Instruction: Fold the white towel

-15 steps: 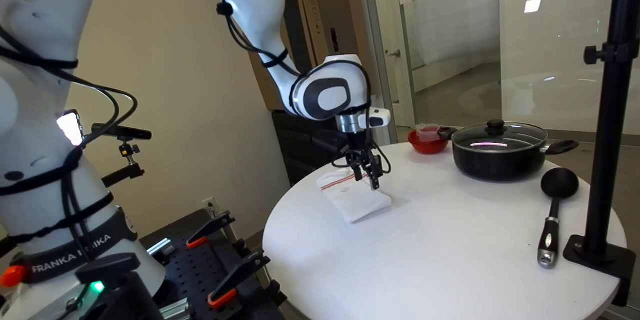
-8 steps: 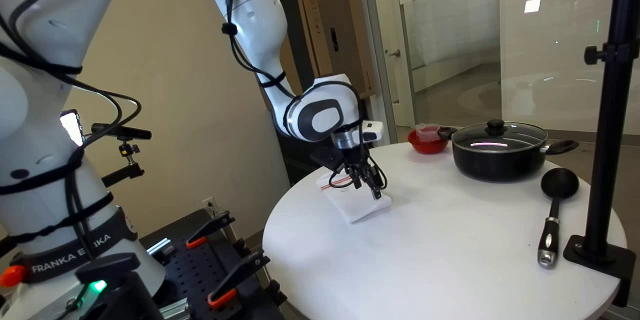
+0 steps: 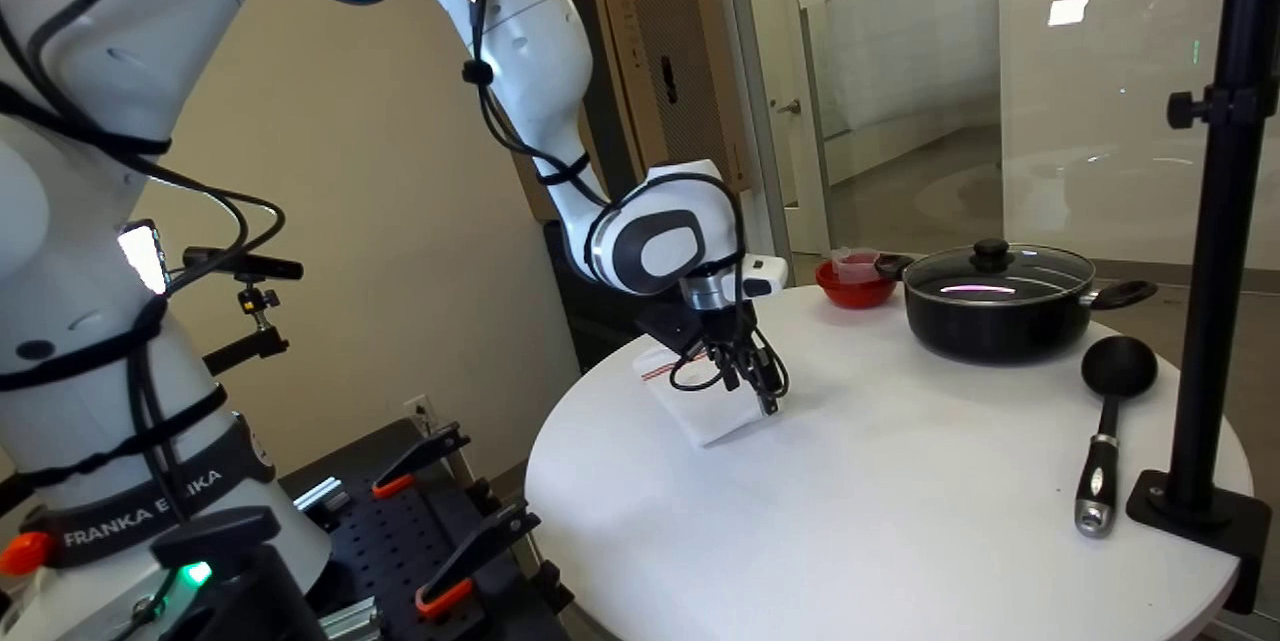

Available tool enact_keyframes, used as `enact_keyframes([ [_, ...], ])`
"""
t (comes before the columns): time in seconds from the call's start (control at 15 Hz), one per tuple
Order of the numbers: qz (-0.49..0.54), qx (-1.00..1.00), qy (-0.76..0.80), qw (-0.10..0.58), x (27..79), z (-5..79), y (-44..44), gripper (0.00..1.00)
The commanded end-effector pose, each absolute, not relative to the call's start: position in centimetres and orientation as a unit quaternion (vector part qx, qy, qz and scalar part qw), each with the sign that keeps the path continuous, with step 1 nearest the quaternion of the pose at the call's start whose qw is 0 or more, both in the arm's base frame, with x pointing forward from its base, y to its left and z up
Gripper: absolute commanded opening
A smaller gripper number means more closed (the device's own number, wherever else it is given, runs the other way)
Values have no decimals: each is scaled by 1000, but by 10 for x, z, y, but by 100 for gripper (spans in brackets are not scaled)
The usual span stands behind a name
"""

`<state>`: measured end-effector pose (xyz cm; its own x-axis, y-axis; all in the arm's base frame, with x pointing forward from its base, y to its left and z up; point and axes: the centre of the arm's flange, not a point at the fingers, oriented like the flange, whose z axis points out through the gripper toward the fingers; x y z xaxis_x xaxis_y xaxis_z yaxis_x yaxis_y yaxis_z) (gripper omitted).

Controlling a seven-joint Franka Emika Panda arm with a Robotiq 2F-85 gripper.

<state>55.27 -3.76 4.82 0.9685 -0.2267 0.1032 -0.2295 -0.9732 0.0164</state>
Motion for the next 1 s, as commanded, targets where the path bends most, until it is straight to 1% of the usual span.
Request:
enact_keyframes([
  [0.0,30,991,-129,20,570,30,-41,100],
  [0.4,10,992,-121,23,581,14,-31,100],
  [0.47,7,993,-118,23,582,12,-29,92],
  [0.53,5,993,-115,23,584,10,-26,75],
  [0.87,-3,994,-103,22,590,2,-18,38],
  [0.93,-4,995,-102,22,591,0,-17,29],
])
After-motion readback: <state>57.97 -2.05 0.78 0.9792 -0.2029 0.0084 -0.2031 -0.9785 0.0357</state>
